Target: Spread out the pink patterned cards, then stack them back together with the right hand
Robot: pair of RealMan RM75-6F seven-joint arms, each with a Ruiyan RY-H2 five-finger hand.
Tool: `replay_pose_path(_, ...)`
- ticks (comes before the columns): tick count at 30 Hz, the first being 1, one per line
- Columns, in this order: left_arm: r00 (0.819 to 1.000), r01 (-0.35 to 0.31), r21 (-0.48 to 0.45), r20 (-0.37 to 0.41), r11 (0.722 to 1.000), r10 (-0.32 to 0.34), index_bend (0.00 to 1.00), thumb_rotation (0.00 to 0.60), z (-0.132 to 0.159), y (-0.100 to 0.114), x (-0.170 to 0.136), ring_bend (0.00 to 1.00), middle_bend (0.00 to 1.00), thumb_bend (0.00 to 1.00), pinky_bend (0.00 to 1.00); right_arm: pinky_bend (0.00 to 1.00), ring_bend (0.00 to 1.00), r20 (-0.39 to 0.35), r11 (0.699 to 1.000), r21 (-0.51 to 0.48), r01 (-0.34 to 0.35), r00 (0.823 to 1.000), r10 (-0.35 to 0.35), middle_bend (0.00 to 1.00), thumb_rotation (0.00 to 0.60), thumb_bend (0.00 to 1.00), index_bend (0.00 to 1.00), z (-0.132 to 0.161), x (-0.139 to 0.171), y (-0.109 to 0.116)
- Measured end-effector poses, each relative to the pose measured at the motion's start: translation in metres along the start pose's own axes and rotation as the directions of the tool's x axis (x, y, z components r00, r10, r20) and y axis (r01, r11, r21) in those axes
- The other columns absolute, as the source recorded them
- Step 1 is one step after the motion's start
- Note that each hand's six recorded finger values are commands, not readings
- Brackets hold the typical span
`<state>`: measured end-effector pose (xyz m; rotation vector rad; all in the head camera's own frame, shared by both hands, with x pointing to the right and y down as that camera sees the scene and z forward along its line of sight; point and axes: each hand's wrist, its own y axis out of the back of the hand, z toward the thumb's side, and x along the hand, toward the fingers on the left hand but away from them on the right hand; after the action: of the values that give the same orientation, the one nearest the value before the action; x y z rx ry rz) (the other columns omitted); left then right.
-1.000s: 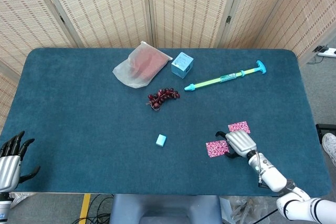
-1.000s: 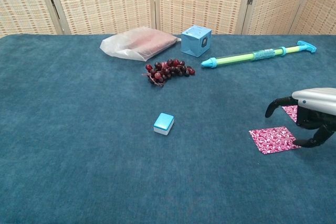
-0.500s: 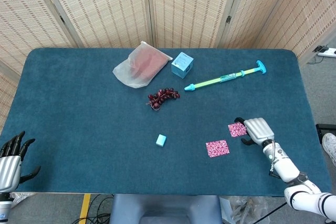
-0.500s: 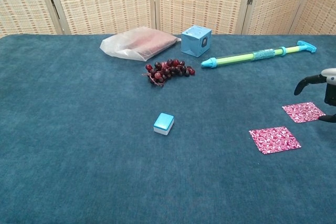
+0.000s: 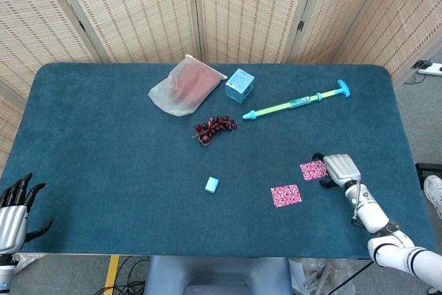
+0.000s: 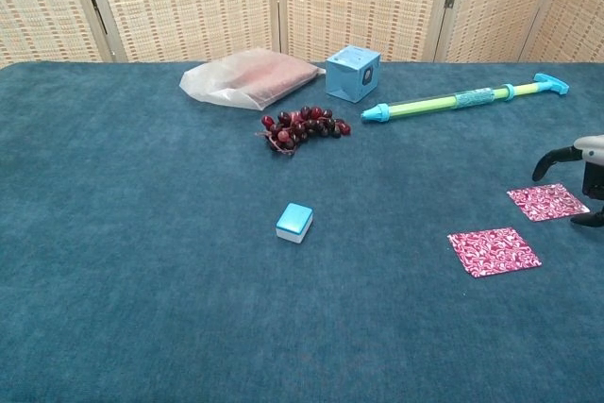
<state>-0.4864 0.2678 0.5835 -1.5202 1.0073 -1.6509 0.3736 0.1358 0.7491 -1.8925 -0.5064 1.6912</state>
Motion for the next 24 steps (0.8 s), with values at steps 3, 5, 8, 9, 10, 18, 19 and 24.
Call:
replay_pose_path(3,1.000,0.002,0.000,-0.001,1.000,-0.002,0.20,0.600,-0.0003,-0.0001,-0.0003,0.05,0.04,0.26,0.13,1.00,1.00,-0.006,1.000,0.000,0.004,1.000,-0.004,1.00,0.600,0.32,0.22,0.0028,-0.0034,-0.0002)
replay_pose_path(5,1.000,0.004,0.000,-0.001,1.000,-0.004,0.20,0.600,-0.0003,-0.0004,-0.0004,0.05,0.04,0.26,0.13,1.00,1.00,-0.010,1.000,0.003,0.006,1.000,-0.006,1.00,0.600,0.32,0.22,0.0042,-0.0044,-0.0003)
replay_pose_path(8,1.000,0.005,-0.001,-0.003,1.000,-0.005,0.20,0.600,-0.0008,-0.0009,-0.0005,0.05,0.04,0.26,0.13,1.00,1.00,-0.011,1.000,0.005,0.012,1.000,-0.012,1.00,0.600,0.32,0.22,0.0044,-0.0041,-0.0010)
replay_pose_path(9,1.000,0.006,-0.001,-0.003,1.000,-0.006,0.20,0.600,-0.0010,-0.0010,-0.0005,0.05,0.04,0.26,0.13,1.00,1.00,-0.010,1.000,0.006,0.014,1.000,-0.014,1.00,0.600,0.32,0.22,0.0042,-0.0037,-0.0014)
replay_pose_path(10,1.000,0.006,-0.001,-0.003,1.000,-0.006,0.20,0.600,-0.0010,-0.0011,-0.0005,0.05,0.04,0.26,0.13,1.00,1.00,-0.009,1.000,0.006,0.016,1.000,-0.016,1.00,0.600,0.32,0.22,0.0038,-0.0032,-0.0019)
replay_pose_path(18,1.000,0.007,-0.002,0.003,1.000,-0.007,0.20,0.600,0.0001,-0.0016,0.0006,0.05,0.04,0.26,0.13,1.00,1.00,0.002,1.000,0.000,0.014,1.000,-0.014,1.00,0.600,0.32,0.23,0.0007,-0.0023,-0.0050)
replay_pose_path(19,1.000,0.006,-0.002,0.002,1.000,-0.006,0.20,0.600,-0.0001,-0.0014,0.0007,0.05,0.04,0.26,0.13,1.00,1.00,0.002,1.000,0.000,0.014,1.000,-0.014,1.00,0.600,0.32,0.24,0.0006,-0.0025,-0.0050)
replay_pose_path(24,1.000,0.005,-0.001,0.002,1.000,-0.005,0.20,0.600,-0.0001,-0.0006,0.0008,0.05,0.04,0.26,0.13,1.00,1.00,0.004,1.000,-0.002,0.022,1.000,-0.022,1.00,0.600,0.34,0.30,0.0001,-0.0028,-0.0037)
